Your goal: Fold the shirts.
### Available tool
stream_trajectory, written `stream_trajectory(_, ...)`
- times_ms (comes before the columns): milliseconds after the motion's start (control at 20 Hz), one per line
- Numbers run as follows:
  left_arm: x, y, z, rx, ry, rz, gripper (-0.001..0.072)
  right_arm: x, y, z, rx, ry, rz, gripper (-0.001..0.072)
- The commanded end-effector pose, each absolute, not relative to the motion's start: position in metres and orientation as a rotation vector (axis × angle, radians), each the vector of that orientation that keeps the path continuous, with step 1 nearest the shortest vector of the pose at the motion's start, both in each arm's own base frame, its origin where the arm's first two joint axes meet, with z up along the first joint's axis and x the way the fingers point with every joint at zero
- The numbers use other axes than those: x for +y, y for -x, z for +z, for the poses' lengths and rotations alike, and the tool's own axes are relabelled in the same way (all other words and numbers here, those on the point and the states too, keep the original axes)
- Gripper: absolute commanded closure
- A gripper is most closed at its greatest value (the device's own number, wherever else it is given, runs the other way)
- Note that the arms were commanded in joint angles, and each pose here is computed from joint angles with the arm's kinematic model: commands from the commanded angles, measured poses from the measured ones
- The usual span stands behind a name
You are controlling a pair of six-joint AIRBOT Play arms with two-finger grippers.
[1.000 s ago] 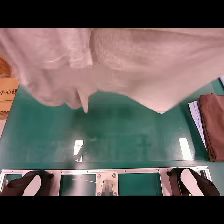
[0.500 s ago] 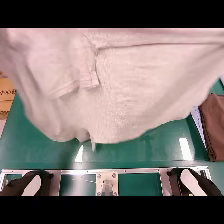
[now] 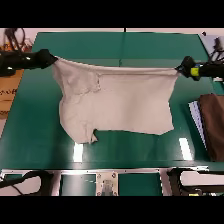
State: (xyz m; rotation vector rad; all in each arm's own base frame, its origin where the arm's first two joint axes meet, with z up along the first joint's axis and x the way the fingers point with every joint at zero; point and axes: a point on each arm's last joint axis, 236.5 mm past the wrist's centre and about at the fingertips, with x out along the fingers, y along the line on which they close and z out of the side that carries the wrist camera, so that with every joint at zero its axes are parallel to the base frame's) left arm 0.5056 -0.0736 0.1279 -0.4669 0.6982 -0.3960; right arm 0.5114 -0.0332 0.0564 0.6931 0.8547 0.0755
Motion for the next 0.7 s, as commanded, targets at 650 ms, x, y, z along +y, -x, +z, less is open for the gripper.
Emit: stream_trajectory(650,-0.050,-0.531,-0.020,0.927,0.276,-0.301,0.0683,-0.025,-0.493,-0.059,1.296,-0.607,0.142,0.0704)
